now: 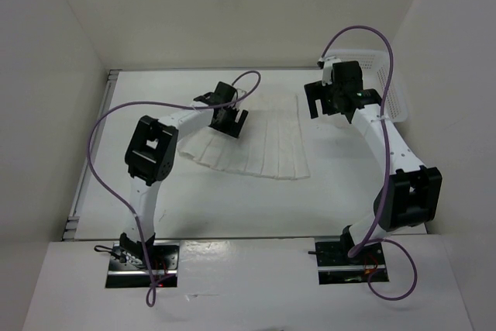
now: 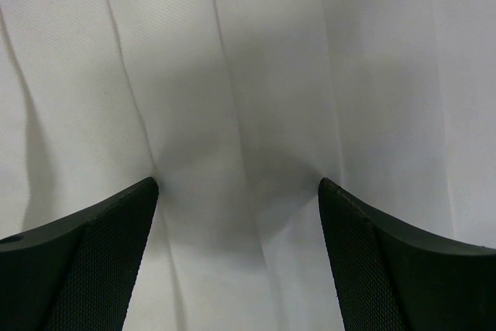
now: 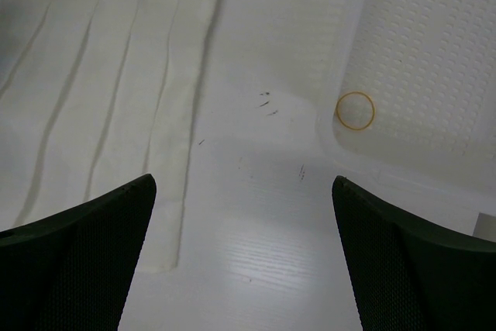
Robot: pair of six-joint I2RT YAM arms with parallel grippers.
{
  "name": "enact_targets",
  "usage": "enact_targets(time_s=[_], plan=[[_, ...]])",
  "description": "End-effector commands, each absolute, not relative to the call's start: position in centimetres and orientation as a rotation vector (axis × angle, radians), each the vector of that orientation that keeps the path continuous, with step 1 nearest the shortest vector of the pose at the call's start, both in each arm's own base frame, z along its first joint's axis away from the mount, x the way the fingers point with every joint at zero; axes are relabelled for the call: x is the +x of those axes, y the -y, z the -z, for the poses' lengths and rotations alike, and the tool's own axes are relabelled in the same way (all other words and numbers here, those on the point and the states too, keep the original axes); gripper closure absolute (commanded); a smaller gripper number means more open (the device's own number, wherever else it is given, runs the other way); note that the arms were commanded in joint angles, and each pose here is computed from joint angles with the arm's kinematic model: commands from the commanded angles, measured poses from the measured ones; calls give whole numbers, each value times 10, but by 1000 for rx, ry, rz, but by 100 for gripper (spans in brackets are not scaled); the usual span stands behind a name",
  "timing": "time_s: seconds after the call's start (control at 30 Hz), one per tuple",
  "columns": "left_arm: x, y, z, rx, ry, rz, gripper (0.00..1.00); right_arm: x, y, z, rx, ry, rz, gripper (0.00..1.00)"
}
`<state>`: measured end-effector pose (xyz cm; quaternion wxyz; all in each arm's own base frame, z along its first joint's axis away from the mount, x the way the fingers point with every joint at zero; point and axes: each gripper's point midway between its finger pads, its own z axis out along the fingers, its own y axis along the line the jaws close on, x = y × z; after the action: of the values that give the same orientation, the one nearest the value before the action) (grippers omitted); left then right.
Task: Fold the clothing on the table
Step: Flatten the skirt out
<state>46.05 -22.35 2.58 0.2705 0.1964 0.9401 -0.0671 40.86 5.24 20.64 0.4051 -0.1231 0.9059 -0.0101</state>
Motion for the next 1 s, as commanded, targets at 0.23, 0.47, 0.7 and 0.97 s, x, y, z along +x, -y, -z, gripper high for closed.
enact_targets(time_s=[0.23,0.47,0.7,0.97], plan=[[389,192,-24,434,-2708,137,10,414,-56,-236,-316,-2197,-12,2],[402,203,-68,425,-2615,201,8,414,-59,-238,-326,-2196,-33,2],[422,223,-155,531,-2429,339,7,422,-67,-234,-348,-2204,-75,2],[443,191,-140,518,-2450,445,8,453,-86,-215,-370,-2255,-174,7]])
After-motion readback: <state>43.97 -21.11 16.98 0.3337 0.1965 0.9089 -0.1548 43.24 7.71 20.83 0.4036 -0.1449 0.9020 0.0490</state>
